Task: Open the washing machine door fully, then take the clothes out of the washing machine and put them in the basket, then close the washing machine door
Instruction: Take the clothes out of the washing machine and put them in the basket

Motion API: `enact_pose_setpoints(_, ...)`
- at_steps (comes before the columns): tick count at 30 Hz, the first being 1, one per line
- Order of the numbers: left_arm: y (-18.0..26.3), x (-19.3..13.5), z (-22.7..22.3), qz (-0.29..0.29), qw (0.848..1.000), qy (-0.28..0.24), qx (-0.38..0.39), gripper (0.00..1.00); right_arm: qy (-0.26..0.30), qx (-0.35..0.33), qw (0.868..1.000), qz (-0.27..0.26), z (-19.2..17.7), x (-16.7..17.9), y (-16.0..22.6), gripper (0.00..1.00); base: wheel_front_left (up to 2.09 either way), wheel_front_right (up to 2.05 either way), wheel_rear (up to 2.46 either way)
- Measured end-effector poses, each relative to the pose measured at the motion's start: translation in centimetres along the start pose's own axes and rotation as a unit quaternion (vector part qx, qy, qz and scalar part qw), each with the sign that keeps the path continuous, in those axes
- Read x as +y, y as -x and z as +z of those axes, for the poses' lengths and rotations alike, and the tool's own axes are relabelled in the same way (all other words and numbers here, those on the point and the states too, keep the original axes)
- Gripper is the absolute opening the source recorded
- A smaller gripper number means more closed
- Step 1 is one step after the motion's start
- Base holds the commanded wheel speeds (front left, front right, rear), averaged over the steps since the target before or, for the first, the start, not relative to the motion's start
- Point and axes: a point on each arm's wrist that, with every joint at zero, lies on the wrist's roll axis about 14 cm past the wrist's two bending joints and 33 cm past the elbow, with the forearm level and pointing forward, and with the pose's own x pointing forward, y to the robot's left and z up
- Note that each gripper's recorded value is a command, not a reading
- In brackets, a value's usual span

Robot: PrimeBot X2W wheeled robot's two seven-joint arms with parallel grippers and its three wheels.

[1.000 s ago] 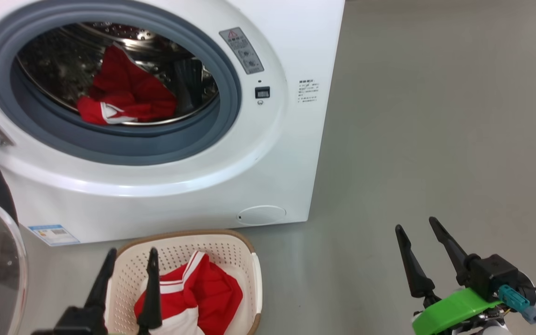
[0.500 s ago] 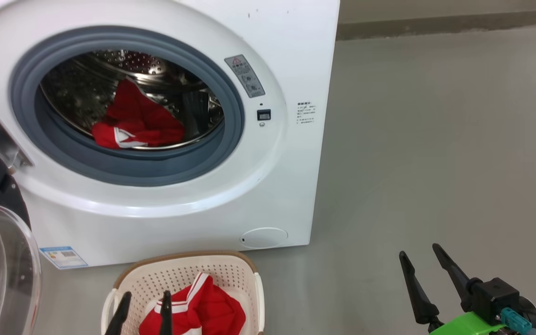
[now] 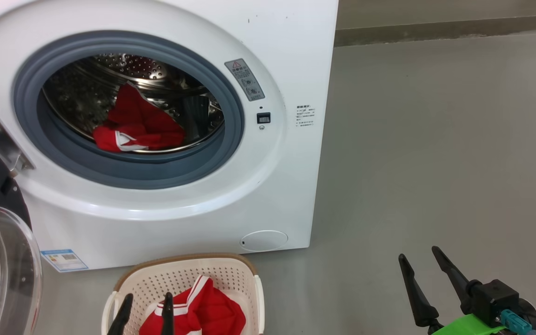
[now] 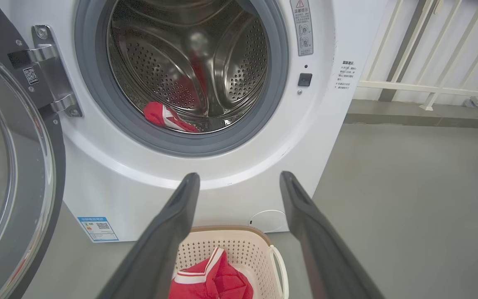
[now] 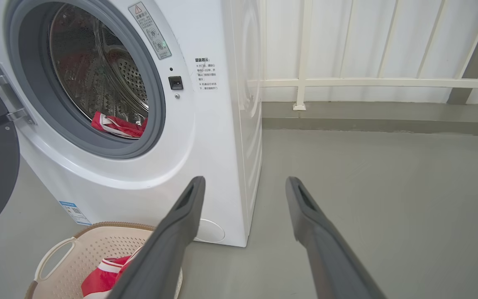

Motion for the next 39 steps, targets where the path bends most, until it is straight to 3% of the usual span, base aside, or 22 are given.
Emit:
enact_pose_setpoints(22, -0.7, 1.0, -1.2, 0.012, 1.0, -0.006, 0.021, 1.0, -0.001, 0.004, 1.0, 0.001, -0.2, 0.1, -0.2, 1.0, 0.0, 0.0, 0.0)
enact_pose_setpoints(30, -4.0, 0.9, -1.9, 0.009, 1.0, 0.0, 0.028, 1.0, -0.001, 0.016, 1.0, -0.004, -0.7, -0.3, -1.0, 1.0, 0.0, 0.0, 0.0)
enact_pose_setpoints(39, -11.3, 0.2, -3.6, -0.011, 0.999, -0.001, 0.04, 1.0, 0.002, 0.021, 1.0, -0.005, -1.2, -0.7, -4.4, 1.0, 0.0, 0.0, 0.0)
